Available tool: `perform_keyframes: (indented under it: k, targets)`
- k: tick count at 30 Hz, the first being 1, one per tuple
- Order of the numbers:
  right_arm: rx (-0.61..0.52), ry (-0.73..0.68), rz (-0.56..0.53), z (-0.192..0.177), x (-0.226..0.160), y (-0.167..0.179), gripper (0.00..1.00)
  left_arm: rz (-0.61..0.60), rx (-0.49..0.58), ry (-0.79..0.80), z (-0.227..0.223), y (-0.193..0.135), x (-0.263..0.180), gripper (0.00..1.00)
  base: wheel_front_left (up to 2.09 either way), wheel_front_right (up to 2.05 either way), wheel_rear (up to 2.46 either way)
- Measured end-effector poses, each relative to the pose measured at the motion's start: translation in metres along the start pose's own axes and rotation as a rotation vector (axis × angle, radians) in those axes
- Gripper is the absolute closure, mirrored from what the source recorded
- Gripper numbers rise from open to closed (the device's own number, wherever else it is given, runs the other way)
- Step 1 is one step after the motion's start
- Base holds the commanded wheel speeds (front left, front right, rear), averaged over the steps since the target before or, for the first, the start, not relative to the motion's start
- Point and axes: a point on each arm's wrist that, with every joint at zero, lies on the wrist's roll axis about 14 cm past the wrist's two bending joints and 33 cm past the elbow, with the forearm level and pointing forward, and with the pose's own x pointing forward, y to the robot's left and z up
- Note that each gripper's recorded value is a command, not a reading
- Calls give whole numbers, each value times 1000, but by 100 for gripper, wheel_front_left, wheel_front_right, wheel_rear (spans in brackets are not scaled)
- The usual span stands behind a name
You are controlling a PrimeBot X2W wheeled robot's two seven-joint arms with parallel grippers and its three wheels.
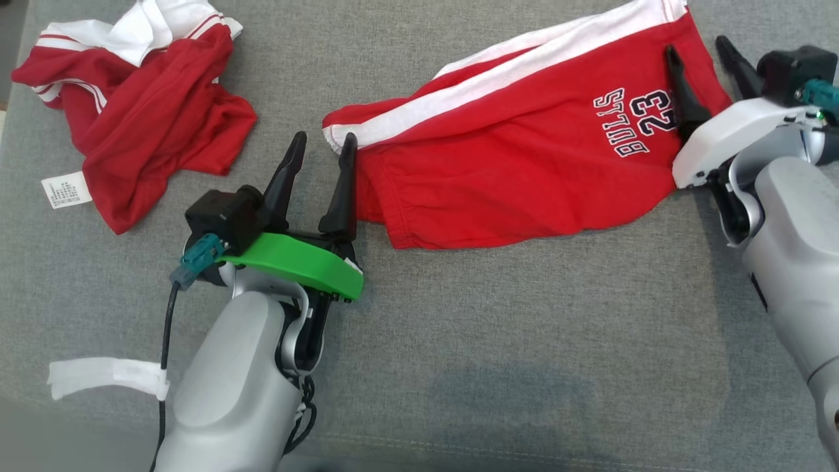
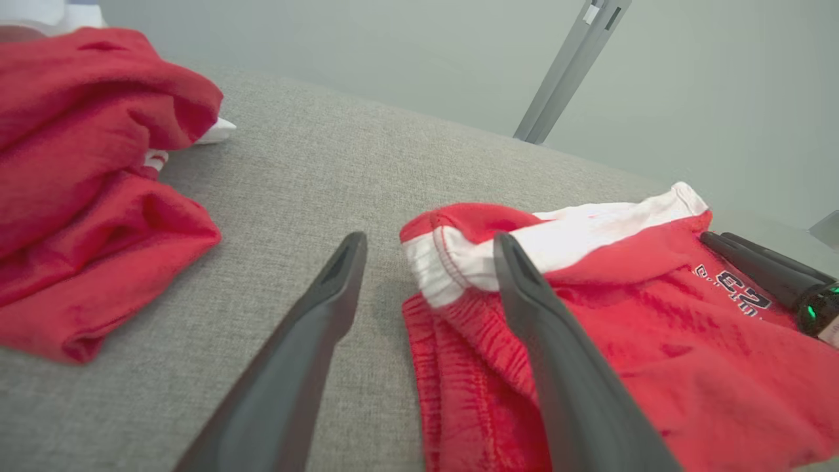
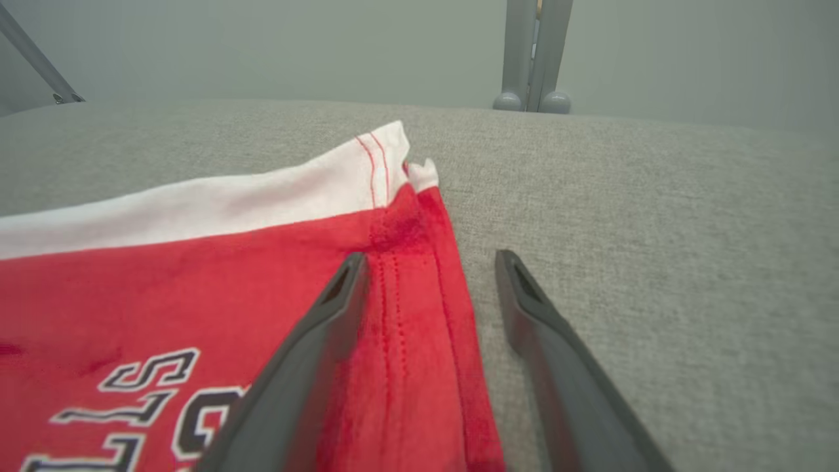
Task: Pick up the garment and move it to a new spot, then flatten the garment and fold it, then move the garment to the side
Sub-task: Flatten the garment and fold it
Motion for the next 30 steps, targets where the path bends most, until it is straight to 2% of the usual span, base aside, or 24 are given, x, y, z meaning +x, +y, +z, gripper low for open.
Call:
perform_keyframes:
  k: [7,8,9,10,17,22,27,30]
  targets:
    - [35,55,25,-20,-7,13,0,-6,9,-20,5,-5,-5,0,0,0,0]
    - [32,70,29,-23,-8,15,6,-5,14,-21,6,-5,-6,0,0,0,0]
    - [28,79,29,-24,-8,15,58,-5,17,-21,6,-5,-7,0,0,0,0]
    - [29,83,28,-24,-8,15,100,-3,21,-21,6,-5,-8,0,0,0,0]
    - [45,90,-3,-22,-18,9,100,13,38,-21,7,-3,-18,0,0,0,0]
    - [74,89,-86,-20,-43,-17,100,23,40,-8,3,-3,-31,0,0,0,0]
    - [56,42,-165,0,-75,-50,100,4,46,-2,1,-11,-43,0,0,0,0]
    - [20,-64,-114,40,-79,-33,100,-6,46,5,-2,-16,-52,0,0,0,0]
